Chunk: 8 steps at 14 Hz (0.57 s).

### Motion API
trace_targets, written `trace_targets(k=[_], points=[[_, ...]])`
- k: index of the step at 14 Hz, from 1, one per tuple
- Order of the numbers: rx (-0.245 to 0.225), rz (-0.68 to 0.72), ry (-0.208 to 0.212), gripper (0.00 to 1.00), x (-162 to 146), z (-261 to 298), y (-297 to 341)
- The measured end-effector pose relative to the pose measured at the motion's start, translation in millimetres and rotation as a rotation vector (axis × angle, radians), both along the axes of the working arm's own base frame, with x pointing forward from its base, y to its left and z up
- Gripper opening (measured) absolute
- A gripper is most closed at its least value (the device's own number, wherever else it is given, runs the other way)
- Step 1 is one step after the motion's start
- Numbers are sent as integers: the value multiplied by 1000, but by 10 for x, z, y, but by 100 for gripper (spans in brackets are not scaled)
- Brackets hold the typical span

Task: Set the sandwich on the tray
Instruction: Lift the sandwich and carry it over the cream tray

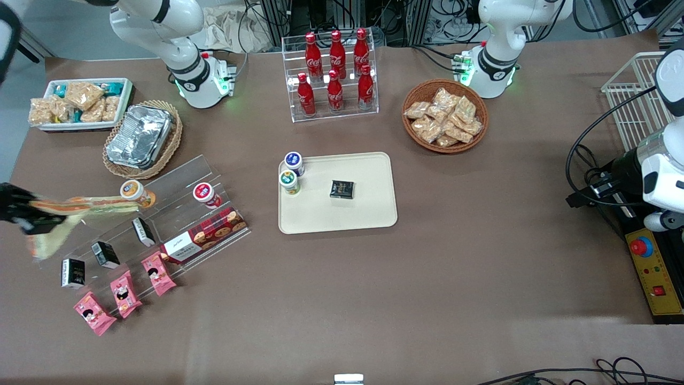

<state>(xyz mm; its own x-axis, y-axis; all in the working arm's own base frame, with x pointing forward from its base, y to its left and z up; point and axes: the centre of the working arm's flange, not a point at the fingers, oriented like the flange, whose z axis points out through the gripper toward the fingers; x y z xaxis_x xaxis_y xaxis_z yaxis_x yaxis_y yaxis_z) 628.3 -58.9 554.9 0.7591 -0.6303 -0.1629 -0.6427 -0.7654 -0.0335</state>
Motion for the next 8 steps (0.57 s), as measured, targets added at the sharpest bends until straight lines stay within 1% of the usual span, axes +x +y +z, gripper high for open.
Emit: trace_targets(k=[2,3,6,8], points=[[-4,64,3,24,21,17,666],[-9,68,9,24,12,12,966],[-34,-6,29,24,-94,8,1845],[-46,-81,29,24,-203,5,2408]])
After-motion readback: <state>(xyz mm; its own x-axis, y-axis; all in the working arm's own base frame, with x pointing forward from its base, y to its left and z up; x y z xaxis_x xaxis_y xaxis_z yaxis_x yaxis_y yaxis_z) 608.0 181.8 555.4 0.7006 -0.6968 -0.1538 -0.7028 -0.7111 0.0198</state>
